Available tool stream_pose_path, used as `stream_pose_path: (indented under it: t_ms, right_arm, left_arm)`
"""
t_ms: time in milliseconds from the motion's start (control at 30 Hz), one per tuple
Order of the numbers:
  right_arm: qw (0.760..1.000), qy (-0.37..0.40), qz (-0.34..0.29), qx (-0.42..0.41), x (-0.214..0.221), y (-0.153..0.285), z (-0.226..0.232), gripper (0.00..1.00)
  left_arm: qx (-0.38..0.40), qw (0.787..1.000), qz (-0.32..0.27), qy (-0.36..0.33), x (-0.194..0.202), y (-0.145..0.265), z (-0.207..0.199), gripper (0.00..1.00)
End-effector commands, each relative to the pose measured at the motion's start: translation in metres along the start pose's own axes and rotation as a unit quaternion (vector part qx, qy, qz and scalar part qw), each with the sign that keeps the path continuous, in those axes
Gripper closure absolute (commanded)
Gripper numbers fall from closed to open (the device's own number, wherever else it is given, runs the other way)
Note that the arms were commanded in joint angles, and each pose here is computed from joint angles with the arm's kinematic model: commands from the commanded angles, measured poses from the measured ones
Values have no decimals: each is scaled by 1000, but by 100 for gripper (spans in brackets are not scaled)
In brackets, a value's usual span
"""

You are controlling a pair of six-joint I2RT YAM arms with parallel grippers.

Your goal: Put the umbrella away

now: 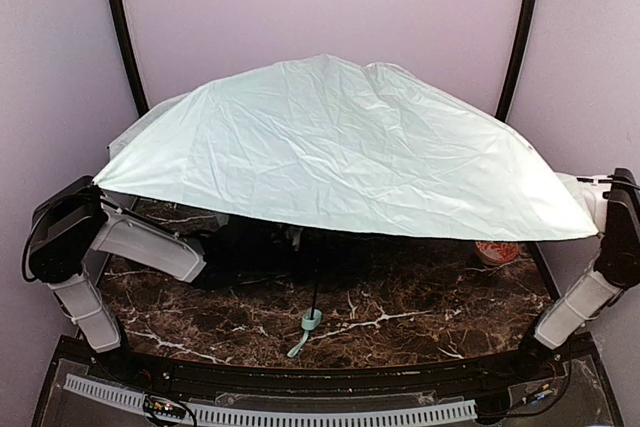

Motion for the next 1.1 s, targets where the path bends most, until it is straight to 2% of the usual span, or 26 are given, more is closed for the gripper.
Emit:
stream_pose_path:
  t_ms: [0,133,300,533,833,967,1067]
  right_arm:
    - [979,-16,203,30,127,12,-8,95]
    - [976,-10,210,62,147,13,-9,93]
    - [973,-12,216,75,150,13,-9,93]
    - [962,-15,255,92,187,28,-5,92]
    - [977,33,195,76,131,15,19,93]
    - [978,20,195,64,136,20,25,92]
    - [984,34,165,49,112,17,36,92]
  left_arm:
    - [31,973,-216,-75,-111,42,-37,100]
    - [50,972,-219,-69,-112,40,-42,100]
    - [37,975,-211,-61,-106,35,-37,100]
    - [-17,960,-255,-118,-118,52,-34,100]
    - [-18,959,-242,-144,-124,48,-33,100]
    - [-32,950,-254,-180,-138,56,-38,100]
    - [-46,941,-259,-214,-146,58,-40,100]
Point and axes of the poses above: each gripper's point midway between its finger pads, its own y axis back along the fingers, its own z axis along the line the jaws close on, x = y × z, the point moved 7 cm from there along y, back along the fingers, and after that the axes turned 1 degree about y, right-handed, at the moved point
